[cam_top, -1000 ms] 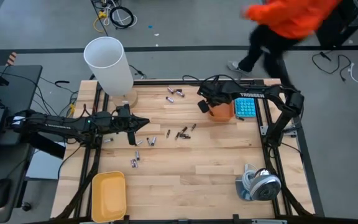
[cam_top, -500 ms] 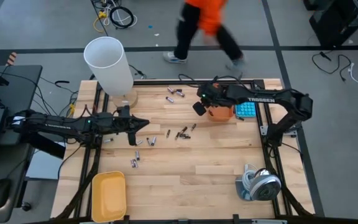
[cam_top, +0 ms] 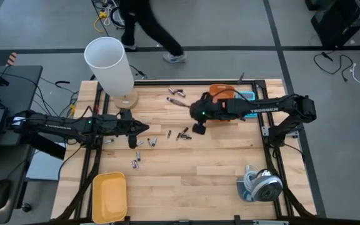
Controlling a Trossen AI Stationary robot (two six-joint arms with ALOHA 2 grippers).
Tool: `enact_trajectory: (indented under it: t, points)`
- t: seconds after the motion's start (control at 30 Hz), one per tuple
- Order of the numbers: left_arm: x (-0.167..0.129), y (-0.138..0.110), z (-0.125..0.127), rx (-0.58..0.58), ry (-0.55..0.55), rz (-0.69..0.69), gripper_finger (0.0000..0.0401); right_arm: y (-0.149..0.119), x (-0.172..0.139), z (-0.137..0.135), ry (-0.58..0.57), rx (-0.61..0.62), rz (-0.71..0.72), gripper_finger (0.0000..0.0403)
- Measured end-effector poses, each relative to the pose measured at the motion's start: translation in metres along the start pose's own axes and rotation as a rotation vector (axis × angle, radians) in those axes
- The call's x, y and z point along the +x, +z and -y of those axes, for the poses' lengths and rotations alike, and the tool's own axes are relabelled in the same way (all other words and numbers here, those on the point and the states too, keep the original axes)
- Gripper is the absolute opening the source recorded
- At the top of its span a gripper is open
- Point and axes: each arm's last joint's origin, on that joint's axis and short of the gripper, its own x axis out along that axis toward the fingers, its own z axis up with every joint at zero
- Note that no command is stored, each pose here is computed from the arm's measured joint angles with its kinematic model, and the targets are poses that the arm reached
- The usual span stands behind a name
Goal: Sort batteries
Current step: Put the black battery into the orange bin
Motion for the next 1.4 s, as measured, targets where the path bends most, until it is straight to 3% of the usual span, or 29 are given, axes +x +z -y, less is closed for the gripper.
enact_trajectory:
  t: [0.17,0.43,0.77,0.9,1.07,1.4]
  points:
    - [0.0,-0.001,0.0,0.001,0.002,-0.01,0.003,0.002,-0.005,-0.022,0.173,-0.203,0.039,0.0057]
    - [0.0,-0.001,0.0,0.002,0.001,-0.009,0.003,-0.005,0.0,-0.044,0.292,-0.229,0.136,0.0057]
    - [0.0,-0.001,0.0,0.004,0.002,-0.008,0.003,-0.042,0.026,-0.06,0.302,-0.141,0.244,0.0082]
    - [0.0,-0.001,0.0,0.004,0.004,-0.007,0.003,-0.053,0.031,-0.062,0.251,-0.124,0.274,0.009]
    - [0.0,-0.001,0.0,0.006,0.007,-0.005,0.003,-0.067,0.036,-0.061,0.203,-0.122,0.247,0.0091]
    - [0.0,0.0,-0.001,0.007,0.025,0.003,0.003,-0.081,0.041,-0.062,0.212,-0.046,0.221,0.009]
